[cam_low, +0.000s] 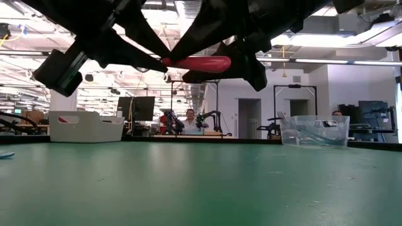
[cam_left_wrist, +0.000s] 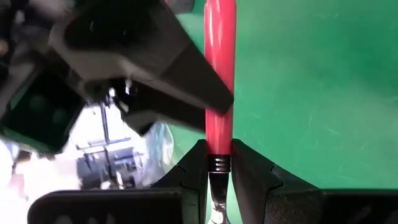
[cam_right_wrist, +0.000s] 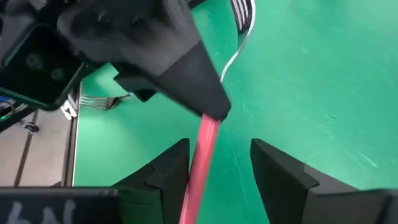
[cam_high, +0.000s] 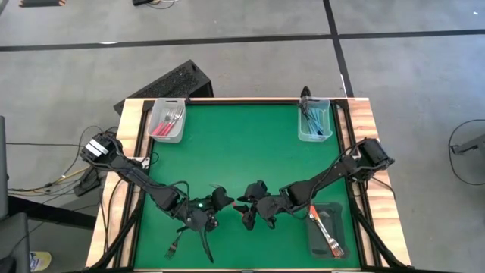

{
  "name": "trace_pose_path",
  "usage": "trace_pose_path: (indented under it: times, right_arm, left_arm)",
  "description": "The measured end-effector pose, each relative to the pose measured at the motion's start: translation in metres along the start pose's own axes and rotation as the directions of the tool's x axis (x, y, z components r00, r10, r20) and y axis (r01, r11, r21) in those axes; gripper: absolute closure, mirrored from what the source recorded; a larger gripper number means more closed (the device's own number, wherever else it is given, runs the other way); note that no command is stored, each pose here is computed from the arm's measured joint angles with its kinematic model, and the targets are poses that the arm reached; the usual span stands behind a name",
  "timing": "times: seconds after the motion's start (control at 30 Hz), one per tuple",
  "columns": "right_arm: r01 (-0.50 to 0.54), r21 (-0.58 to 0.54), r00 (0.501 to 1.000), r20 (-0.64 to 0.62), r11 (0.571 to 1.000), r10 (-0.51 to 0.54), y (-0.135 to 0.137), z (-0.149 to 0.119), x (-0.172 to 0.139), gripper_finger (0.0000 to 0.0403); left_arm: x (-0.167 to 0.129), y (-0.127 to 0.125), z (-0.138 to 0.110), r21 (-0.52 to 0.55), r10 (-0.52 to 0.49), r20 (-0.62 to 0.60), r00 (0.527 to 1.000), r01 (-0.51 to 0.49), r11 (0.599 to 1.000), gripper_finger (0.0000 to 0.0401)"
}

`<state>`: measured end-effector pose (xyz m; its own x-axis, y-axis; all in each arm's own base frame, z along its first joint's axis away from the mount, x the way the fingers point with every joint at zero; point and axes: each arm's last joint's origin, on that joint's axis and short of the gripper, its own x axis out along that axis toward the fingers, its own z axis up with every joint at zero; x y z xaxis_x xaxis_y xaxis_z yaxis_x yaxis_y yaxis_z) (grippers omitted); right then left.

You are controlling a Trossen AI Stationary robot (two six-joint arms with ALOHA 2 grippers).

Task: Sort silverware by color (type)
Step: Put the pink fork into the white bin

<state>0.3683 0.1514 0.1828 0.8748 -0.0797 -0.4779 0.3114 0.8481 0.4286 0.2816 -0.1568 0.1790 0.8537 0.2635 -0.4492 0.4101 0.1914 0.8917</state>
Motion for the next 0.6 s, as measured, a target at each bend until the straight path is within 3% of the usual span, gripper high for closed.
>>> trace_pose_path:
  times: [0.1, 0.23, 0.43, 0.6]
  right_arm:
    - [0.030, -0.007, 1.000, 0.010, 1.000, -0.030, -0.001, -0.001, 0.000, 0.0221]
    - [0.090, 0.012, 0.994, 0.059, 0.996, -0.091, -0.002, 0.007, -0.009, 0.0235]
    - [0.205, -0.001, 0.951, 0.237, 0.979, -0.199, 0.009, 0.043, -0.067, 0.0242]
    - [0.247, -0.044, 0.911, 0.352, 0.968, -0.216, 0.022, 0.055, -0.110, 0.0242]
  left_arm:
    - [0.004, 0.002, -0.005, -0.119, 0.014, -0.045, 0.999, -0.019, 0.993, 0.0358]
    - [0.011, 0.005, -0.018, -0.298, 0.031, -0.165, 0.986, -0.080, 0.951, 0.0358]
    - [0.019, 0.013, -0.047, -0.365, 0.026, -0.347, 0.937, -0.160, 0.917, 0.0358]
    - [0.016, 0.035, -0.099, -0.485, -0.041, -0.516, 0.856, -0.253, 0.837, 0.0358]
